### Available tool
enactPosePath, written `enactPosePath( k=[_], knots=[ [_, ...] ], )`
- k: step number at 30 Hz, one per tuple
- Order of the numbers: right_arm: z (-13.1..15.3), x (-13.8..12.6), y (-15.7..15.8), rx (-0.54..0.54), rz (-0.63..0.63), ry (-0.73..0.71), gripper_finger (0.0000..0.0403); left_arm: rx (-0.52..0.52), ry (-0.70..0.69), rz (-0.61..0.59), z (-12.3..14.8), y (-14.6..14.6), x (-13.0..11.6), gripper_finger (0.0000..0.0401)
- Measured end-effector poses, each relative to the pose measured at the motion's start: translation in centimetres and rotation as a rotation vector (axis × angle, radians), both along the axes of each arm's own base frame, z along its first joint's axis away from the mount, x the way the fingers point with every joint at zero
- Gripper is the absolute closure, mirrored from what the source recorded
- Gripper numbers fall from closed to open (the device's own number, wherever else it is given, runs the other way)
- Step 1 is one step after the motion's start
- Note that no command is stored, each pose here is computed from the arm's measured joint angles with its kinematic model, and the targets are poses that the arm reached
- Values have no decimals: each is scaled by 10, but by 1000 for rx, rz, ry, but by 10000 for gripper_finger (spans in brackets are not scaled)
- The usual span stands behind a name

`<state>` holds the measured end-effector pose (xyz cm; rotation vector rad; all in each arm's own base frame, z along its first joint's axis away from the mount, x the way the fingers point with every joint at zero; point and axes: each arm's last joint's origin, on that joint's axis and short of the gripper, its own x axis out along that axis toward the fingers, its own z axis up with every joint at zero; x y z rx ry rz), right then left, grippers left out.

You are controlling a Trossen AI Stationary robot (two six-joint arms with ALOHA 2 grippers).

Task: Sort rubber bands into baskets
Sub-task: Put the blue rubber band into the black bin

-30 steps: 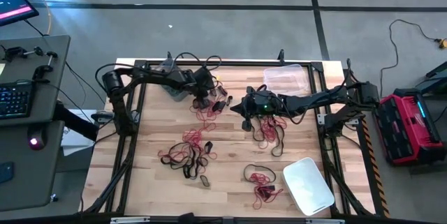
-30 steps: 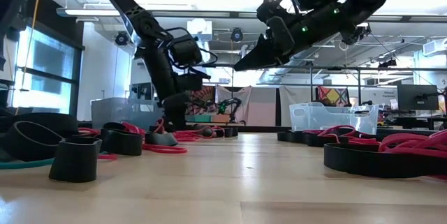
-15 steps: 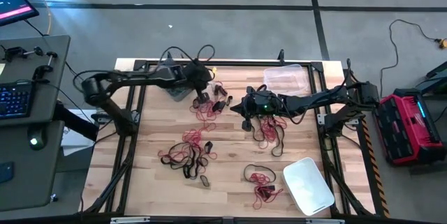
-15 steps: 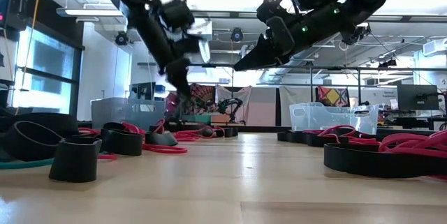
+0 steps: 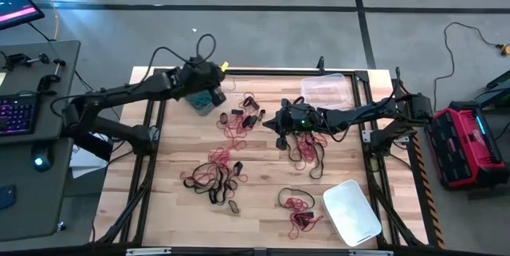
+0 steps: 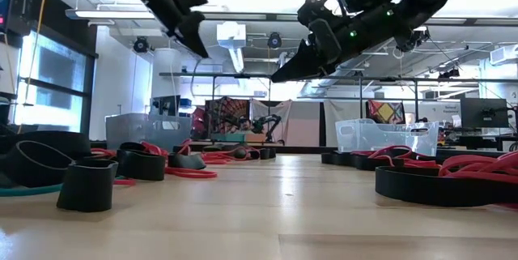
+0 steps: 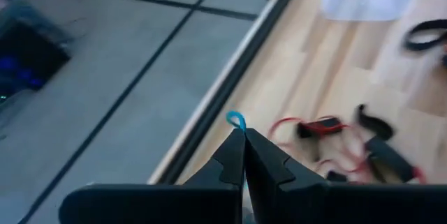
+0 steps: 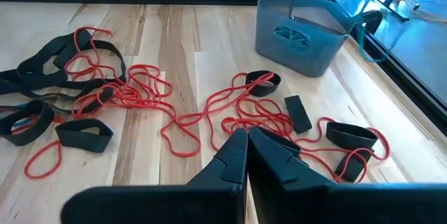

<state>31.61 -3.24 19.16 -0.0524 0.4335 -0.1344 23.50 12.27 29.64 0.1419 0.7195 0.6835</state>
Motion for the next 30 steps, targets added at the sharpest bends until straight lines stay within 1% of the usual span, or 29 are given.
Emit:
enactPosePath(
  k=[6, 10, 16, 20, 24, 27, 30],
  knots=[
    [0, 0, 0, 3, -2, -1, 403, 35, 116, 180, 3, 2, -25, 401],
    [0, 0, 0, 3, -2, -3, 403, -9, 196, 260, -4, 7, -37, 401],
    [0, 0, 0, 9, -5, -5, 403, -124, 232, 266, -27, 12, -48, 401],
    [0, 0, 0, 12, -6, -5, 403, -180, 264, 284, -45, 15, -56, 401],
    [0, 0, 0, 12, -6, -5, 403, -243, 278, 276, -60, 14, -62, 400],
    [0, 0, 0, 11, -5, -5, 403, -256, 289, 282, -66, 14, -64, 393],
    [0, 0, 0, 11, -5, -5, 403, -261, 298, 282, -69, 13, -65, 373]
  ],
)
